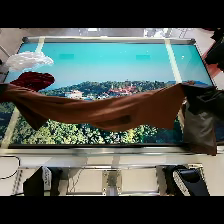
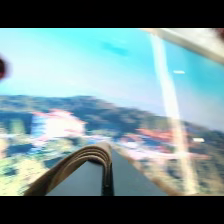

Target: Fold the shirts.

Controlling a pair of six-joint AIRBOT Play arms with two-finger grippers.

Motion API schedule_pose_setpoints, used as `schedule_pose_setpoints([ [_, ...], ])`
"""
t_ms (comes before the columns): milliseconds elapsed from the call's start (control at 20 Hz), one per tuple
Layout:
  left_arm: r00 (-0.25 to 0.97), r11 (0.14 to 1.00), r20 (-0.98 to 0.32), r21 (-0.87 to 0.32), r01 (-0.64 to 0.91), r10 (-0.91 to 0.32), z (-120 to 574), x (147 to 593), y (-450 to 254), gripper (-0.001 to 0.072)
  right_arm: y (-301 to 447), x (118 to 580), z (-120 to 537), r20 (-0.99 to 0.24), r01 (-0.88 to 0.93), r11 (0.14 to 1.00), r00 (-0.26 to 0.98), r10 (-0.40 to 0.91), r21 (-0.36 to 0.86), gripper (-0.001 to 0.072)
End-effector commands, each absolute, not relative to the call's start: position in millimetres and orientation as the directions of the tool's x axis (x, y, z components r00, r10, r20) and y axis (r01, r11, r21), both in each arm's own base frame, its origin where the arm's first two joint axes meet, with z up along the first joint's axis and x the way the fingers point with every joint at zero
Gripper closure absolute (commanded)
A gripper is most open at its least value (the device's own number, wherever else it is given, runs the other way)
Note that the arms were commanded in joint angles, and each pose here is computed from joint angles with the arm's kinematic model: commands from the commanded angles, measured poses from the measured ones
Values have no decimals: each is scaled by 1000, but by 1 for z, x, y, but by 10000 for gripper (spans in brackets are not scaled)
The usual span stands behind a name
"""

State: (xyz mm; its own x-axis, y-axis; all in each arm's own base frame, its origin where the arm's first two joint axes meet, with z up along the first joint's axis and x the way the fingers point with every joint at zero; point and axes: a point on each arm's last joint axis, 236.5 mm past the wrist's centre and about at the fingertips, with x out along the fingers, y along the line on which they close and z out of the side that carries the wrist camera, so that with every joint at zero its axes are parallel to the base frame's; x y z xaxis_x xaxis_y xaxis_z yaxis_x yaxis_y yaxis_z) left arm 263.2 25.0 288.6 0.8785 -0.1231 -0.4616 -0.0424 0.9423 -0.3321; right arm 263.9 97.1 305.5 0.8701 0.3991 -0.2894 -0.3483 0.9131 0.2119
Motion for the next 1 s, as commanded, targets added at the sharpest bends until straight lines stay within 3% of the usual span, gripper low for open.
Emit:
schedule_pose_setpoints([
  [0,772,940,-624,-179,-289,118,290,237,79,701,77,275,335,-269,-290,949,911,313,122,698],
  [100,739,949,-673,-253,-190,-31,270,261,62,702,80,295,324,-313,-291,946,894,321,142,698],
  [250,595,954,-783,-286,-86,-181,213,315,46,701,82,343,271,-458,-270,948,830,319,171,698],
  [550,220,971,-950,-236,-45,-221,30,406,29,698,89,444,98,-736,-166,949,600,313,268,697],
  [650,189,964,-956,-246,-101,-225,-26,432,27,697,95,471,47,-758,-116,940,562,329,322,695],
  [800,258,933,-933,-304,-193,-251,-69,469,23,651,112,509,8,-713,-49,912,607,351,407,693],
  [850,317,920,-912,-335,-205,-261,-67,484,21,358,115,522,7,-684,-44,912,647,338,409,689],
  [900,379,906,-886,-365,-215,-267,-60,499,21,71,117,532,13,-649,-47,914,689,322,404,637],
  [950,428,889,-859,-400,-221,-280,-49,510,19,30,118,542,23,-608,-53,915,732,308,399,396],
])
